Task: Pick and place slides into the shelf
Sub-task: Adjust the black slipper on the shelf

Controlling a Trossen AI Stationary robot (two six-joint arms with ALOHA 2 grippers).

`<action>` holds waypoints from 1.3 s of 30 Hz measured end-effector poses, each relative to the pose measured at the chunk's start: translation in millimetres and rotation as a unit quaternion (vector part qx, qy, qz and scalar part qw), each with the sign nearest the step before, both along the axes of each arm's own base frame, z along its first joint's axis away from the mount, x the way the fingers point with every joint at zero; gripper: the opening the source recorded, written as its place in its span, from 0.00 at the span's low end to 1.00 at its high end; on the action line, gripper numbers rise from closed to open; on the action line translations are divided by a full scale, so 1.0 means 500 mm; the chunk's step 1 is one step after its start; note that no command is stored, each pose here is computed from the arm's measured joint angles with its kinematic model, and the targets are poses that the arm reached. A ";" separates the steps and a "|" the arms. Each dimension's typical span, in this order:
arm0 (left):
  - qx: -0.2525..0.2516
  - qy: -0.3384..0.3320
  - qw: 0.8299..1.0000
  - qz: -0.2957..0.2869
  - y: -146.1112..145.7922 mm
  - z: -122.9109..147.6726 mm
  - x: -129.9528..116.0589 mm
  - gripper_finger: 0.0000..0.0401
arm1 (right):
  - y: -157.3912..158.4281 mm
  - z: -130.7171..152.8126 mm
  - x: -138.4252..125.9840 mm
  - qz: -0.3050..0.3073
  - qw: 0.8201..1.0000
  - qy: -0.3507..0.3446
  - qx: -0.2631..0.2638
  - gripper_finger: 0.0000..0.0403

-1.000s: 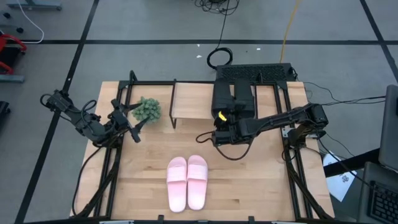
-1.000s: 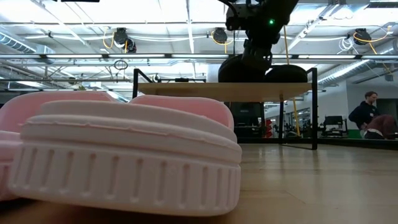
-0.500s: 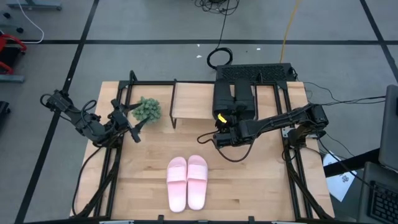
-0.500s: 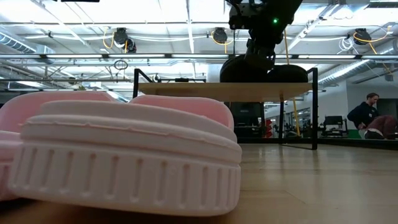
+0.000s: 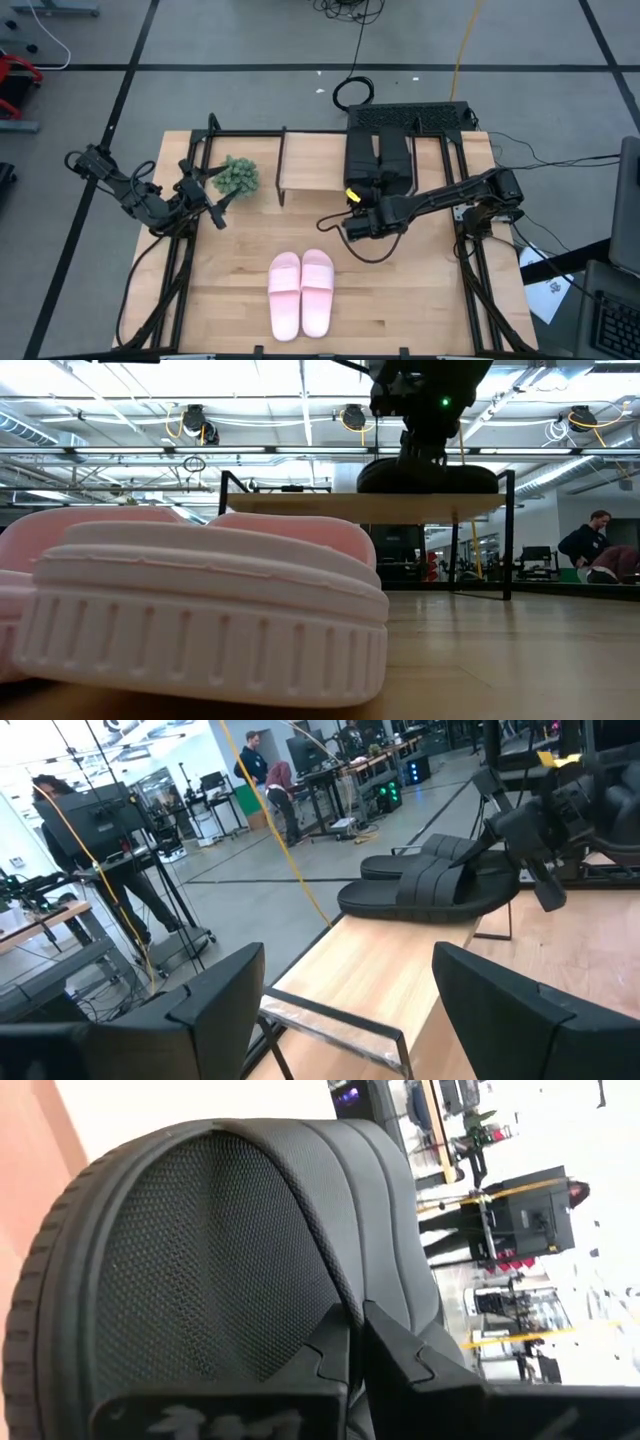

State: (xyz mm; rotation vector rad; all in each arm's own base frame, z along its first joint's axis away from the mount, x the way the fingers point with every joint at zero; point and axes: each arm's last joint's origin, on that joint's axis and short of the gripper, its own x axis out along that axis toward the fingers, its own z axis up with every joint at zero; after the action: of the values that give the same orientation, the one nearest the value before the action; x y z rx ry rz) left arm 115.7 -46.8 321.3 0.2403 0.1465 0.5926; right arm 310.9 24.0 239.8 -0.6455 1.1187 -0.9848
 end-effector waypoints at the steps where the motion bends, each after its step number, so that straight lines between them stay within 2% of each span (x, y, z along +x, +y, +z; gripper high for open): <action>1: 0.000 0.000 1.000 0.000 0.000 0.000 0.000 0.73 | -0.001 -0.002 -0.001 -0.005 1.000 -0.003 0.000 0.00; 15: -0.002 -0.001 1.000 0.000 0.000 0.000 0.000 0.73 | 0.005 -0.005 0.000 -0.013 0.999 -0.014 0.040 0.01; 28: -0.002 -0.001 1.000 0.000 0.000 0.000 0.000 0.73 | 0.007 -0.009 0.003 -0.014 0.997 -0.020 0.067 0.24; 39: 0.000 0.000 1.000 0.000 0.000 0.000 0.000 0.73 | 0.023 0.028 -0.016 0.007 0.993 -0.049 0.103 0.32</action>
State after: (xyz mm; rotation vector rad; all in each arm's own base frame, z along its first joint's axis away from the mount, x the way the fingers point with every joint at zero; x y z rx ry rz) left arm 115.7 -46.8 321.3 0.2392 0.1460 0.5927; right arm 302.9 35.4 253.8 -0.4339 1.1102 -0.8663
